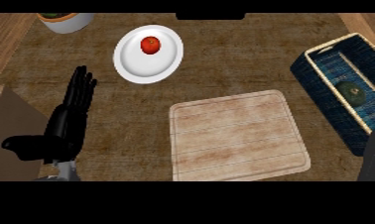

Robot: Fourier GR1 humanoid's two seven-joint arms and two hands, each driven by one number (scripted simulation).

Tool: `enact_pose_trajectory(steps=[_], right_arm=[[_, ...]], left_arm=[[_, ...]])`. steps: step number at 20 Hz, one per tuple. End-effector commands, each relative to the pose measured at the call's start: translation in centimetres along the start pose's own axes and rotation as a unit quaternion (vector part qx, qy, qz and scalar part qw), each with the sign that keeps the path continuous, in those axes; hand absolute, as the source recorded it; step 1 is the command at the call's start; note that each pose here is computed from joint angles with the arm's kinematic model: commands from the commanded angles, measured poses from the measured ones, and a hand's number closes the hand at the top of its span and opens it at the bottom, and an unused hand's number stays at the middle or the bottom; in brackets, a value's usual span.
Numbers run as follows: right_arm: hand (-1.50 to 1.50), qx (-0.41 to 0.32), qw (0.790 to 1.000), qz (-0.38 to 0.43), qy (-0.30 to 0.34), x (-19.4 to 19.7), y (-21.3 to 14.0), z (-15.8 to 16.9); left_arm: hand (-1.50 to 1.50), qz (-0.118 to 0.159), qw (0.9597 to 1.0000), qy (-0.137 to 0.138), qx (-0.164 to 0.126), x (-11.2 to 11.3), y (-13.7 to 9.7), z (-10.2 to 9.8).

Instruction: Pick the squash from the cutting board and place it in the basket

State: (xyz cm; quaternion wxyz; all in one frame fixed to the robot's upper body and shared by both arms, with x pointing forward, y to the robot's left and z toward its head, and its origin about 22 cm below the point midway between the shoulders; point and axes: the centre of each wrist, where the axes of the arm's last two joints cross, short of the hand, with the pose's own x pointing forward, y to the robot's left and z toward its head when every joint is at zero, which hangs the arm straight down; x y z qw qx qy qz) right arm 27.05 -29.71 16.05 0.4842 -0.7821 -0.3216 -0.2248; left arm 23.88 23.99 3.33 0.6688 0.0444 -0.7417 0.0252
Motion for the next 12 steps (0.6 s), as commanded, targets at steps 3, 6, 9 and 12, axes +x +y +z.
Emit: enact_pose_trajectory(steps=[3,6,9,12], right_arm=[[-1.50,-0.050,0.994,-0.065,0.068,-0.9,-5.6,-0.9],[-1.50,-0.032,0.995,-0.078,0.054,-2.4,-9.3,0.2],[-1.50,-0.020,0.994,-0.101,0.031,-4.9,-11.6,-0.3],[-1.50,-0.008,0.992,-0.118,0.038,-5.7,-13.8,0.9]], left_arm=[[0.00,0.006,1.0000,0.001,0.002,-0.3,0.7,-0.9],[0.00,-0.001,1.0000,0.001,0.004,0.3,1.0,-0.2],[0.00,0.000,1.0000,-0.003,-0.005,1.1,-0.3,-1.7],[0.00,-0.002,1.0000,0.001,0.004,-0.6,0.4,0.1]])
